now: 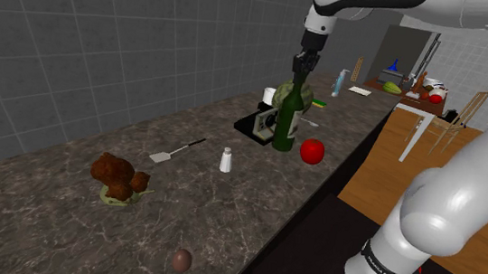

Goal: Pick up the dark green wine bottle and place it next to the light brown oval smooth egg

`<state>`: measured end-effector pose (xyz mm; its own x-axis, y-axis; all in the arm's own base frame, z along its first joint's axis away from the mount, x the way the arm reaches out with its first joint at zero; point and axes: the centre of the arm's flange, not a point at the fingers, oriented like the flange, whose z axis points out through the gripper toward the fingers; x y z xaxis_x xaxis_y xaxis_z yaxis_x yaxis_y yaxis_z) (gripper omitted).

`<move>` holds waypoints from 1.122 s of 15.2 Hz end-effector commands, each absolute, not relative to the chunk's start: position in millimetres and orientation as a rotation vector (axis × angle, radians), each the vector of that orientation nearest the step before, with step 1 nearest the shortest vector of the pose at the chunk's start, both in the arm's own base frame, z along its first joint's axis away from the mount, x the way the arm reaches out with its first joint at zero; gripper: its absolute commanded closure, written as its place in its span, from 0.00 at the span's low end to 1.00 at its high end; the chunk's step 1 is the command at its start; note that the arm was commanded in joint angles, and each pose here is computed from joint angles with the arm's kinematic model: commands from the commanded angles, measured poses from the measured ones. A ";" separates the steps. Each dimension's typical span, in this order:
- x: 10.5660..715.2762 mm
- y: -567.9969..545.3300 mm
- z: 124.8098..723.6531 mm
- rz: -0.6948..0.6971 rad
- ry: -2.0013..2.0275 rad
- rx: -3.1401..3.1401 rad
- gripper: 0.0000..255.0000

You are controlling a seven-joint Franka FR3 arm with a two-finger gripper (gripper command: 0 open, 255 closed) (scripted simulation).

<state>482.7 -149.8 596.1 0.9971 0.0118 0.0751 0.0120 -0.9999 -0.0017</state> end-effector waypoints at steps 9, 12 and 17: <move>457.3 -20.8 597.1 -0.119 -0.016 -3.138 1.00; 449.8 18.0 597.2 -0.119 -0.016 -3.138 1.00; 437.2 82.8 597.4 -0.119 -0.016 -3.138 1.00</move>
<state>440.0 66.0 599.2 0.9971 0.0114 0.0755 0.0115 -0.9999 -0.0011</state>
